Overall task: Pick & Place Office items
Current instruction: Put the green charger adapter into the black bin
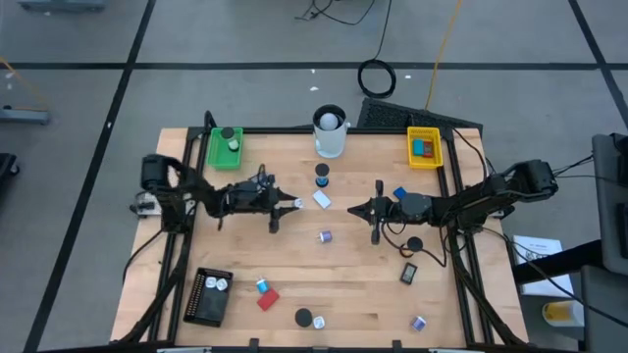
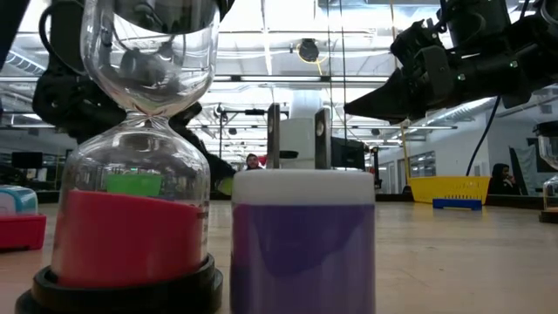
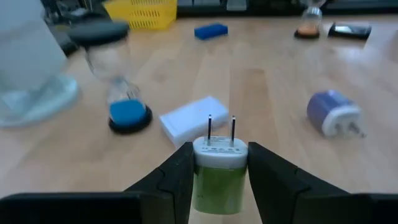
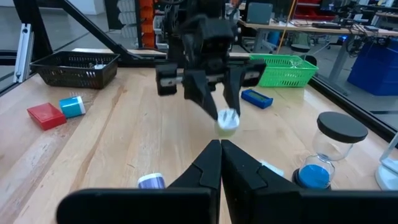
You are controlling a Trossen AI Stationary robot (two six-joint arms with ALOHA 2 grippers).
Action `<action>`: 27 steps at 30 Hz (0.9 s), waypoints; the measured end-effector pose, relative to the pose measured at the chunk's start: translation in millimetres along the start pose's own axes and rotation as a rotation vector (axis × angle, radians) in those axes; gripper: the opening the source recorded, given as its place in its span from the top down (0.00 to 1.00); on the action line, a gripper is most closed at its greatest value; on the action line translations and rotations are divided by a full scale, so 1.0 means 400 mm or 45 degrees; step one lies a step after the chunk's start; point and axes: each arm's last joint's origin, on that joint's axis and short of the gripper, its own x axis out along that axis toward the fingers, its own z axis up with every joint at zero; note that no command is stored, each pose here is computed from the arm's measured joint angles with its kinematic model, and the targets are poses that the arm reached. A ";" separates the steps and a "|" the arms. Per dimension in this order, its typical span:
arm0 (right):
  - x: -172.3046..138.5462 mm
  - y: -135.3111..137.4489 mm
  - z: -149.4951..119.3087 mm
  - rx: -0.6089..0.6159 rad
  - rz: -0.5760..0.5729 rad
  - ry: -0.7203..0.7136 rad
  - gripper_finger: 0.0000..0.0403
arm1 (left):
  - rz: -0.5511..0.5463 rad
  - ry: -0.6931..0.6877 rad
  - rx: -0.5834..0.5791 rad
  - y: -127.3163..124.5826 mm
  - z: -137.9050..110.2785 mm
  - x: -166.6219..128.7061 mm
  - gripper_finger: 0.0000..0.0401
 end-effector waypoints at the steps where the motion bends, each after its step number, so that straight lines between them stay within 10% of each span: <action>1: 0.000 0.000 0.000 0.000 0.000 0.001 1.00 | -0.001 0.005 -0.002 -0.001 -0.007 0.004 0.66; 27: 0.000 0.000 0.000 0.000 0.000 0.000 1.00 | -0.035 0.092 0.007 -0.008 -0.033 0.027 0.56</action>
